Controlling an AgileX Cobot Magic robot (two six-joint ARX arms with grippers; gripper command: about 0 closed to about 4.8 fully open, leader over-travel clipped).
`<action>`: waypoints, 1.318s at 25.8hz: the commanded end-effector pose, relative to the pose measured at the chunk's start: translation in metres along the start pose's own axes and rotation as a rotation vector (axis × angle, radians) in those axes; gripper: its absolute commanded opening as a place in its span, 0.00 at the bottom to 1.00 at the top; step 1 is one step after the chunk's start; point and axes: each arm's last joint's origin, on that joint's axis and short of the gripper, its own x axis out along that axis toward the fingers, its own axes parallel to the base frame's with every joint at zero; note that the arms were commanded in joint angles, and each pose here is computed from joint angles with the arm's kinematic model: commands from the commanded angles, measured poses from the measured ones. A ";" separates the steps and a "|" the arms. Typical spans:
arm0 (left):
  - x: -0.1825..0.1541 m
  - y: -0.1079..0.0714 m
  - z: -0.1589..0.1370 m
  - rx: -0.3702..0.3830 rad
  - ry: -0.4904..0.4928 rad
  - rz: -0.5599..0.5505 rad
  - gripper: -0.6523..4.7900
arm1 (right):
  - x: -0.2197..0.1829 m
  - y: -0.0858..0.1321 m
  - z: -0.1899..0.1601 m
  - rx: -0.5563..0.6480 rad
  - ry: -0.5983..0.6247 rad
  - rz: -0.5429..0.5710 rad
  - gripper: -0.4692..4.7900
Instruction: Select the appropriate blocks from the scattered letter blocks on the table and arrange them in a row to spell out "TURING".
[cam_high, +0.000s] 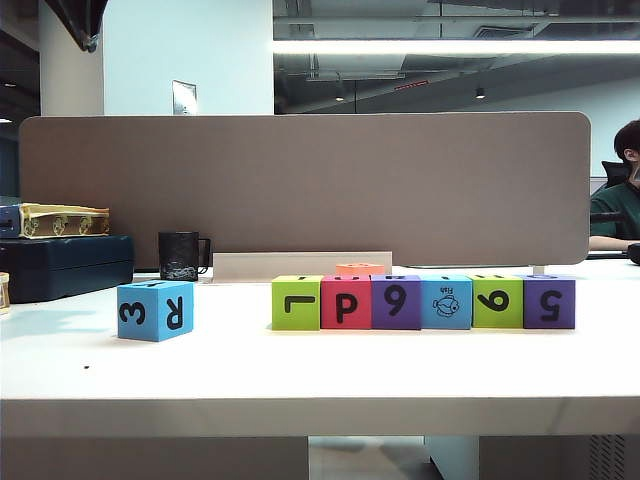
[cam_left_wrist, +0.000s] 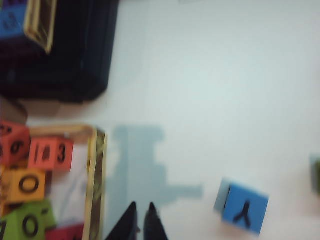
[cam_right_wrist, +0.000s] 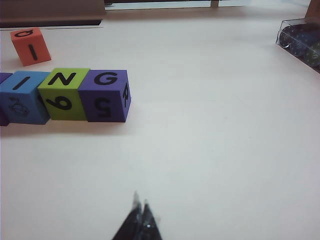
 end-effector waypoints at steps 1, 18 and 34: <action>-0.027 0.010 0.000 -0.093 -0.251 -0.010 0.15 | 0.000 0.000 0.000 -0.002 0.001 -0.003 0.09; -0.008 0.029 -0.162 -0.209 -0.483 0.049 0.15 | 0.000 0.000 0.000 -0.002 0.002 -0.002 0.09; 0.035 0.025 -0.302 -0.311 -0.615 0.080 0.15 | 0.000 0.000 0.000 -0.002 0.001 -0.003 0.09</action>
